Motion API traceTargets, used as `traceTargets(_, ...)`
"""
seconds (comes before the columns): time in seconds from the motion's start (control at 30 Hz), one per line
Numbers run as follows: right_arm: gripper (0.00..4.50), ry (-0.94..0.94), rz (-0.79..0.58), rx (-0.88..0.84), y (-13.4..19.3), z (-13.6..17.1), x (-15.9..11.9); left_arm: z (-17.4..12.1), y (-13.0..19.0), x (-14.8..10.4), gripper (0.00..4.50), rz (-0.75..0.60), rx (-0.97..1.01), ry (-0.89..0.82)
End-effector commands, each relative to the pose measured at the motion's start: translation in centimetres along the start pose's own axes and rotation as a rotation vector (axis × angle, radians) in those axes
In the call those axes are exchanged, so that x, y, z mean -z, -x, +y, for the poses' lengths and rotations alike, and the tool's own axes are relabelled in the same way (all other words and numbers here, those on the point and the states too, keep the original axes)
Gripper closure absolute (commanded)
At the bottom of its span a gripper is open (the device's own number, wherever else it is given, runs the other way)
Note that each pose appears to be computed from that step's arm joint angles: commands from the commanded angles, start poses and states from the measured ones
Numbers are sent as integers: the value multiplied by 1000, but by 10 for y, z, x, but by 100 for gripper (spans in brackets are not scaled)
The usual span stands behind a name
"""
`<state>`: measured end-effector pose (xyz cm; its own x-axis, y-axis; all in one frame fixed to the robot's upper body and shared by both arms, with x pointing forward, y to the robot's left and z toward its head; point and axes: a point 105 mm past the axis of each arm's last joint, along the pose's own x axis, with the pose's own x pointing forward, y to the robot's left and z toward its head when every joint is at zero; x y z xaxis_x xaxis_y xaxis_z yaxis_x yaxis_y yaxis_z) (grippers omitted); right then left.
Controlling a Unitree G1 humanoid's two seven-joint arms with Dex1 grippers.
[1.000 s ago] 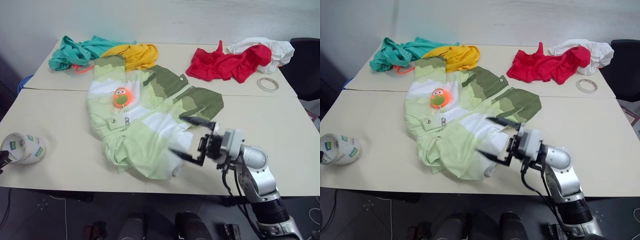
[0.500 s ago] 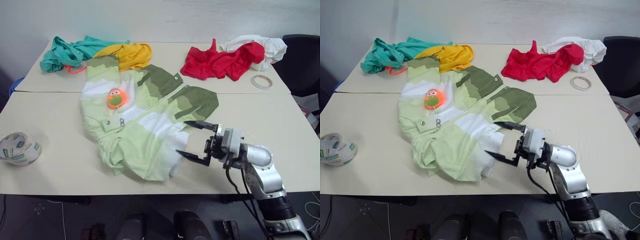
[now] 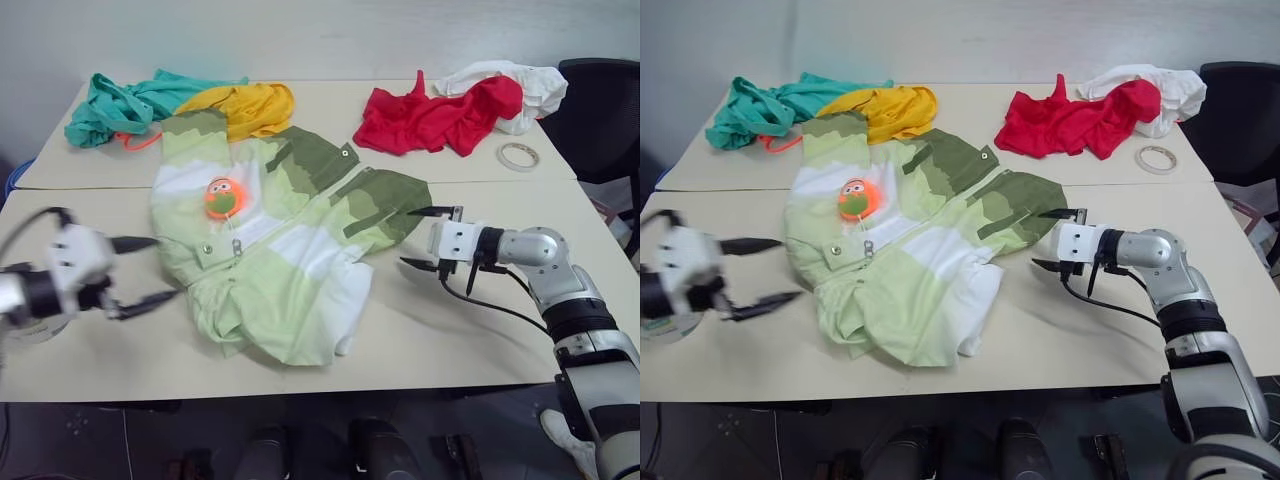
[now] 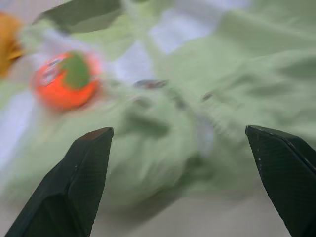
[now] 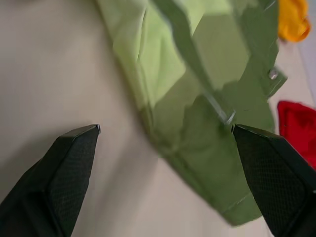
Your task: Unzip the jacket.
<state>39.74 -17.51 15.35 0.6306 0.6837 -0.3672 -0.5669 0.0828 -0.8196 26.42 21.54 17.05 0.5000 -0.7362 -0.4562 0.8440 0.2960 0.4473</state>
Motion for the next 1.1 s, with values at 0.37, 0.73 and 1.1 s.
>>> traceTargets(0.37,0,65,80,104,-19,-26,6,-49,-78,-7,0,51,97,64)
traceTargets(0.73,164,-168,132,106,-37,-33,10,-24,-68,34,234,236,-48,21)
traceTargets(1.1,448,-424,62,29,-10,-30,19,-5,-21,70,450,350,-137,120)
